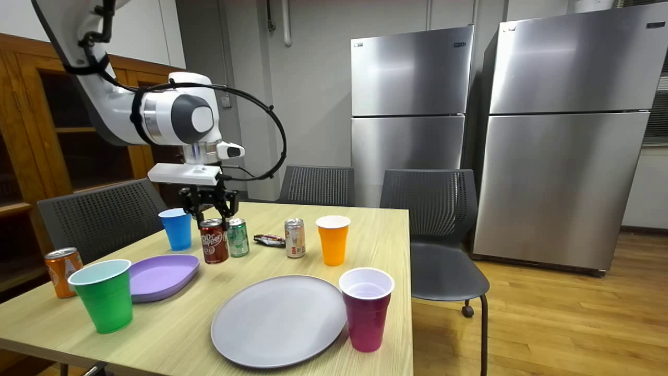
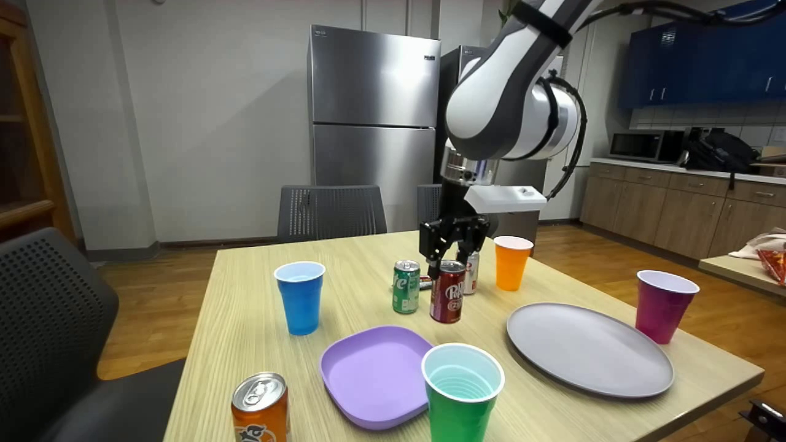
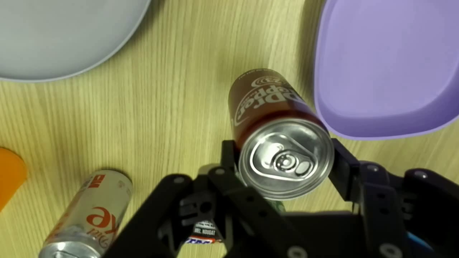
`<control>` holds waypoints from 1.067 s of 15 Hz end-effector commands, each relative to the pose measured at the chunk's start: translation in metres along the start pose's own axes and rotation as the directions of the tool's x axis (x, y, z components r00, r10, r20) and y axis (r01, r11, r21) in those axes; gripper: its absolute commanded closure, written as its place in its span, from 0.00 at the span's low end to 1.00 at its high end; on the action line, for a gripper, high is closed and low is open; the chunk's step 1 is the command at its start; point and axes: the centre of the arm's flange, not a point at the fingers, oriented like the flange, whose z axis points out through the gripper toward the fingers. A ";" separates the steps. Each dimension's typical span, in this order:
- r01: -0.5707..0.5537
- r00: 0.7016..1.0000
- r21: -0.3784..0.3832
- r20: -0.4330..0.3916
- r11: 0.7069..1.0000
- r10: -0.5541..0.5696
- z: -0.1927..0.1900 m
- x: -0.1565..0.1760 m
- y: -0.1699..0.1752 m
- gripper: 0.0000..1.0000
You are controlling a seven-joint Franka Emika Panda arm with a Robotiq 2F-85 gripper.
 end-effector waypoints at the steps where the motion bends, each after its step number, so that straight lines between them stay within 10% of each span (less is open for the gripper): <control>1: 0.032 0.999 0.033 -0.013 0.999 -0.032 -0.046 -0.008 -0.025 0.62; 16: 0.060 0.998 0.093 0.015 0.994 -0.061 -0.030 -0.027 -0.085 0.62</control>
